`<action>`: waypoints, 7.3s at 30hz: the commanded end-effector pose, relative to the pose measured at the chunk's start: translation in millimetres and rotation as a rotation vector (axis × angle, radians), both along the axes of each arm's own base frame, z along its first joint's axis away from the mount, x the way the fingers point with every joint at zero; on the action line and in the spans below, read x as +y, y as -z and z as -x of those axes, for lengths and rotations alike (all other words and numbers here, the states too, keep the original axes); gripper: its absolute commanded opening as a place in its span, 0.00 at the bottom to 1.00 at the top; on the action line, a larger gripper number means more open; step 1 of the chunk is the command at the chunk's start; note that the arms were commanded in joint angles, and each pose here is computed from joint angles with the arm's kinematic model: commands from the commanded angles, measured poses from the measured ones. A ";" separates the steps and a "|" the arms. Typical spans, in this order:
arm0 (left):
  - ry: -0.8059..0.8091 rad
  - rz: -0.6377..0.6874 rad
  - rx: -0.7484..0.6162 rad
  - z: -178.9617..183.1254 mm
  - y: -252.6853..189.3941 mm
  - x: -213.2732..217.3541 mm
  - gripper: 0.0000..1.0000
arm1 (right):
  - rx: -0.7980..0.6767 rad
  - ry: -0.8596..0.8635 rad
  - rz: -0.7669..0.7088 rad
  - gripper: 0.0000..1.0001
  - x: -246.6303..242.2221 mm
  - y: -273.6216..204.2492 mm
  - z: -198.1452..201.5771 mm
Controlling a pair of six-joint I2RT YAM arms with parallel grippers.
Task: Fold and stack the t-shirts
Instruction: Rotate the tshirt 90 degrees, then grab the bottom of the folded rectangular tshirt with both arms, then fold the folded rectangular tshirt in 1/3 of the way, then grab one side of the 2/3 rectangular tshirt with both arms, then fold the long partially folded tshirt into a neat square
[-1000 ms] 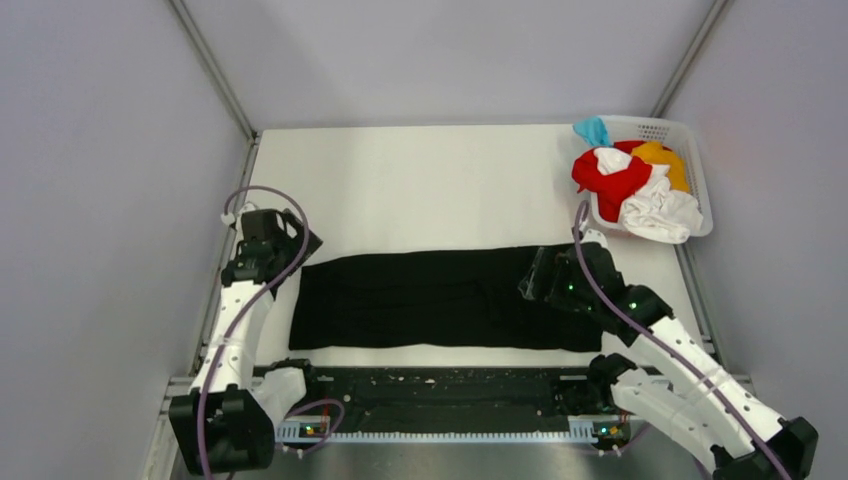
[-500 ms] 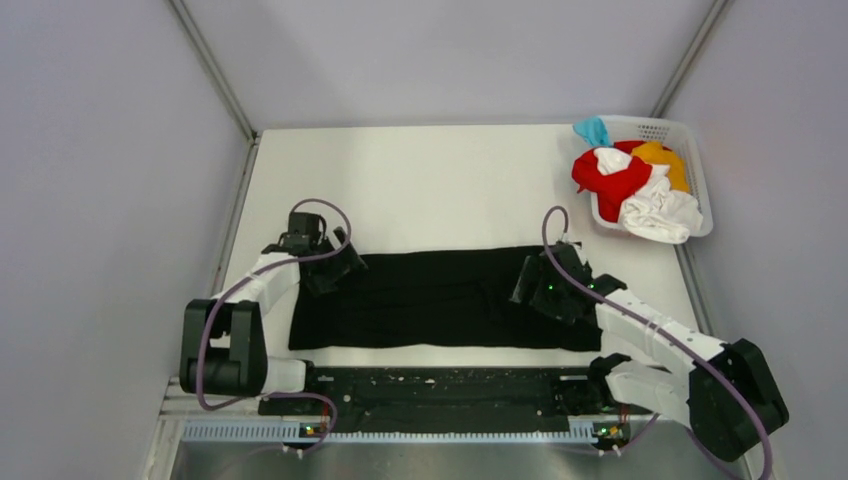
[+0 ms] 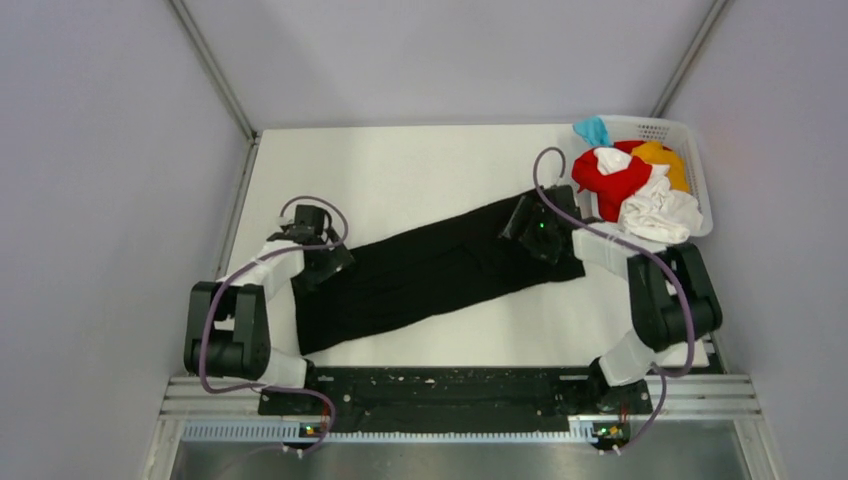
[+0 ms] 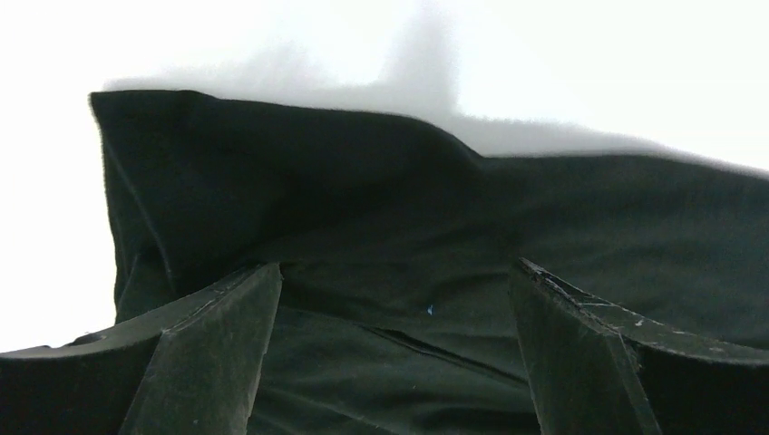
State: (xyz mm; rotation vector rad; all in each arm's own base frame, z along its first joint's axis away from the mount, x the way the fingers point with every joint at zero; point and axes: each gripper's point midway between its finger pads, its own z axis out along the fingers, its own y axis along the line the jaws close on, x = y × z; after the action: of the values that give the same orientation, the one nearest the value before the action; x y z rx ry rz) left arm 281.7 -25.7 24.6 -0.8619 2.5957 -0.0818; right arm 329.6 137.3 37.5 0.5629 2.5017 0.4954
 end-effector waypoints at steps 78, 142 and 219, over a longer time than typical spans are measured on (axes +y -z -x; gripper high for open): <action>0.558 0.214 -0.132 160.5 6.7 -186.4 0.00 | 0.089 -0.516 -0.143 0.30 87.6 17.8 220.9; 0.629 0.160 -0.416 -200.0 -95.9 -212.5 0.00 | -0.326 -0.296 -0.056 0.03 59.5 -67.3 -127.6; 0.511 0.424 -0.336 105.8 -70.4 -154.0 0.00 | 0.077 -0.436 -0.303 0.00 61.2 -43.0 202.6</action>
State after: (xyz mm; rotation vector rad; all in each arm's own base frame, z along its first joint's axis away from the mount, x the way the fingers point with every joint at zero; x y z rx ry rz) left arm 197.3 -191.9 68.8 -0.2317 2.5119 -0.8893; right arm 164.4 207.5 66.8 0.1176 2.5723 1.0487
